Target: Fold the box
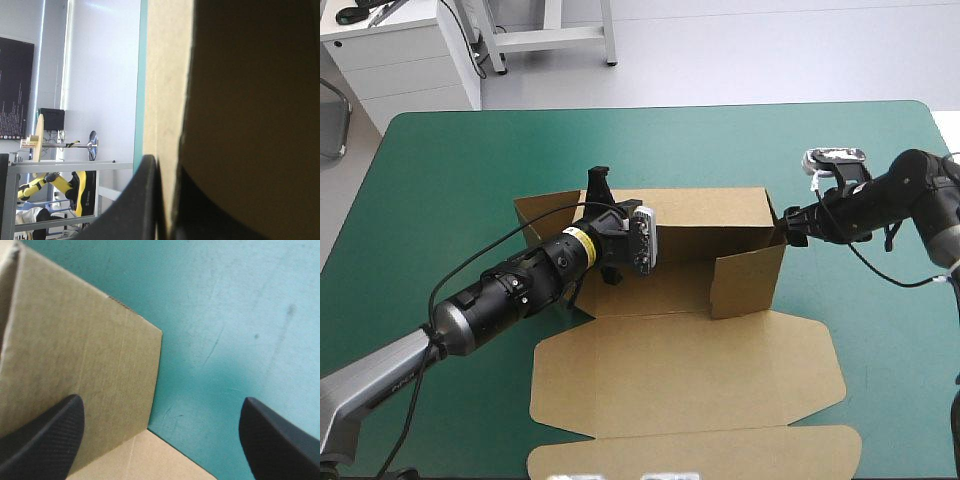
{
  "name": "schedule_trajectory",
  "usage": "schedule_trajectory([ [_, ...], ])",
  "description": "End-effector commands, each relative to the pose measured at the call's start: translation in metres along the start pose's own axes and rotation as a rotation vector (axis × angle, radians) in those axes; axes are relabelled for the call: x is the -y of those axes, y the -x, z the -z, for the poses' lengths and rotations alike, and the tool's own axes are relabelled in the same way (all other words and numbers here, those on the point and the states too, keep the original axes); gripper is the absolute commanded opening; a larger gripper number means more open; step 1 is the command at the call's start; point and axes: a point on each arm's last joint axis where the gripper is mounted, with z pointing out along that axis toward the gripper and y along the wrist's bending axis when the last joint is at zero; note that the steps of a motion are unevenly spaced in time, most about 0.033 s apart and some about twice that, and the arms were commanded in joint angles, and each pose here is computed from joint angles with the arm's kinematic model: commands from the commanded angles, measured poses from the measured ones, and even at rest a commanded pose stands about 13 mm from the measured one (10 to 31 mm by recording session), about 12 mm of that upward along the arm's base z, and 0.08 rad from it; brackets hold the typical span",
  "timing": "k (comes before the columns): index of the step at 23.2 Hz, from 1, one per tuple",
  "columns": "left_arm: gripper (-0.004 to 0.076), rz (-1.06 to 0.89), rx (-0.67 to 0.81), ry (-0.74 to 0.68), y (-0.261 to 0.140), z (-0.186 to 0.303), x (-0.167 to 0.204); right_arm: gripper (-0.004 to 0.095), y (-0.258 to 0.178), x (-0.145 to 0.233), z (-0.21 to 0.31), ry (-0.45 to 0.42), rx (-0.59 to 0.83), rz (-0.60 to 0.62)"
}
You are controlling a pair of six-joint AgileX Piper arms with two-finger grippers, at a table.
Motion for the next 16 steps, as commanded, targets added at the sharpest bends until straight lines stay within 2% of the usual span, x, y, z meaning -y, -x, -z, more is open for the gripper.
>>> schedule_trajectory([
  [1,-0.0008,0.081,-0.037,-0.023,-0.002,0.004,0.001,0.0781,-0.005,-0.012,0.017,0.032,0.144,0.077],
  [4,-0.0008,0.081,-0.039,-0.024,-0.002,0.004,0.001,0.0782,-0.023,-0.014,0.01,0.041,0.146,0.148],
  [6,-0.0008,0.081,-0.039,-0.024,-0.002,0.004,0.001,0.0782,-0.029,-0.018,0.007,0.082,0.156,0.203],
  [12,-0.0008,0.085,-0.045,-0.027,-0.002,0.004,0.002,0.0782,-0.036,-0.026,0.005,0.179,0.147,0.233],
  [16,-0.0008,0.085,-0.043,-0.026,-0.002,0.004,0.002,0.0782,-0.041,-0.028,0.005,0.205,0.093,0.254],
])
